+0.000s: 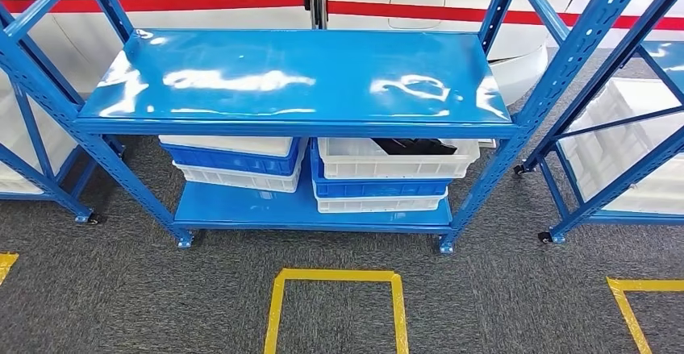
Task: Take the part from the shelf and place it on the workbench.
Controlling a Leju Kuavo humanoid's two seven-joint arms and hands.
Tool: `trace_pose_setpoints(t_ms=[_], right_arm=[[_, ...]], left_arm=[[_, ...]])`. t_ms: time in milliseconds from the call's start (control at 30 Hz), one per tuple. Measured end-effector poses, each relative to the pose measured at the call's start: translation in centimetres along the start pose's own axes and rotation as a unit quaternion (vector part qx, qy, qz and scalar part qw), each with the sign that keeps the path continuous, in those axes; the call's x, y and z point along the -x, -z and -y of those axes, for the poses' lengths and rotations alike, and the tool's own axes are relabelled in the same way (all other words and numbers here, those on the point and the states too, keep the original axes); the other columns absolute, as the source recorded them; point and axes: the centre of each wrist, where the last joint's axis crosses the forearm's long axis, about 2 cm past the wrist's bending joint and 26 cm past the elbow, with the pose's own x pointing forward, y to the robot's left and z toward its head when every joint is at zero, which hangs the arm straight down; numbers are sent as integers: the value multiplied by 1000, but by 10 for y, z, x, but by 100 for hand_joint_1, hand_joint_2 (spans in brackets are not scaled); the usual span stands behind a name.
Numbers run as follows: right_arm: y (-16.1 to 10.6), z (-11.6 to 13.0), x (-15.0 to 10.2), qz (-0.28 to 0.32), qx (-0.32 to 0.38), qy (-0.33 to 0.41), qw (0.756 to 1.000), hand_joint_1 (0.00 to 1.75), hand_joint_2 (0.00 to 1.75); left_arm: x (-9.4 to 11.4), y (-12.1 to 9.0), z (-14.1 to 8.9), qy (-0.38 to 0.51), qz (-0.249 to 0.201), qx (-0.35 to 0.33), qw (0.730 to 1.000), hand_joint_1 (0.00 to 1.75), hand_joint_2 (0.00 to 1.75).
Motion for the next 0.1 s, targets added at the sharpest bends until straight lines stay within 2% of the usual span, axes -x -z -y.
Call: trace_pose_setpoints(t_ms=[100], right_arm=[[1, 1, -1, 0, 2, -8, 1000, 0, 0]], left_arm=[[1, 0, 0, -5, -3, -1, 1000, 0, 0]])
